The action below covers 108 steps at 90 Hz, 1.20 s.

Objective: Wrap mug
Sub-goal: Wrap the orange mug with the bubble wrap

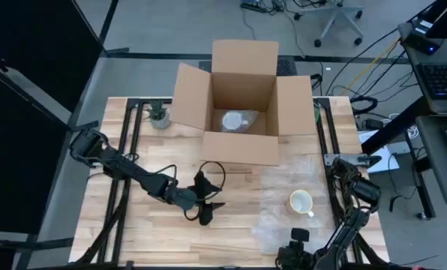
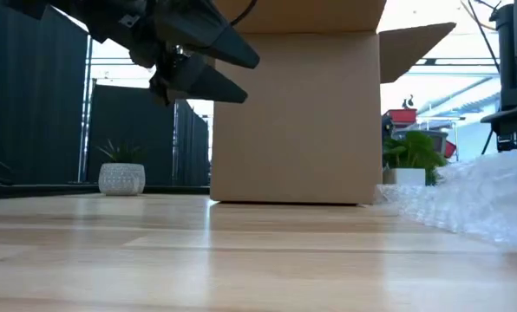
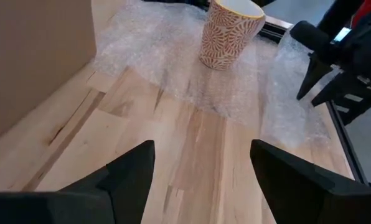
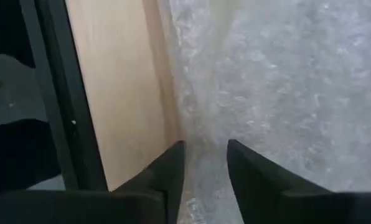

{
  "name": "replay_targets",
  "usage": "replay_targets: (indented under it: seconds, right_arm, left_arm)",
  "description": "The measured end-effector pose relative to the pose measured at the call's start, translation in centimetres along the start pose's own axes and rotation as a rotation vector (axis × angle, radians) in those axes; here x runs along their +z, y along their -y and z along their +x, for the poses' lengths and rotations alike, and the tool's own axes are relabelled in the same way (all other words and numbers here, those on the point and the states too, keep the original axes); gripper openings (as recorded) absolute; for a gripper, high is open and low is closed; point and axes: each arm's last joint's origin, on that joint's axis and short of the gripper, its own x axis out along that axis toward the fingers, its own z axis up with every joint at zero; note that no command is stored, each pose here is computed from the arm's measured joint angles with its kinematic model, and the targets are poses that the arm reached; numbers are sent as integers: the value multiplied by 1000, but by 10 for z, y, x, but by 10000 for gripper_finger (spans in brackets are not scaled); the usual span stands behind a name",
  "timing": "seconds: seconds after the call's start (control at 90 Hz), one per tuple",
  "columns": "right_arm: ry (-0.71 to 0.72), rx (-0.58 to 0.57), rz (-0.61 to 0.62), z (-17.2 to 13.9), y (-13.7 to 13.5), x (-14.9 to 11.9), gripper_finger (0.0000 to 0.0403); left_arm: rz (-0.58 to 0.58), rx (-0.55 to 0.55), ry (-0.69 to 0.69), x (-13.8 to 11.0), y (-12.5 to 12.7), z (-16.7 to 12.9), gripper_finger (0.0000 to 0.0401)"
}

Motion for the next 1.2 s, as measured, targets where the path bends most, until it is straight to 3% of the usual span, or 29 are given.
replay_targets:
  seconds: [0.222,0.667,0.844,1.022,1.2]
  right_arm:
    - [-69,23,11,-3,0,-3,6]
    - [-58,21,38,-42,21,1,2]
    - [16,11,47,-79,47,7,1]
    - [82,-44,60,-121,89,10,1]
    - [219,-87,54,-146,117,13,0]
  left_arm:
    - [-4,-4,6,1,0,0,253]
    - [-12,-21,19,2,2,0,253]
    - [-12,-23,18,2,2,0,253]
    - [-36,-24,18,2,2,0,253]
    - [-36,-24,17,2,2,0,253]
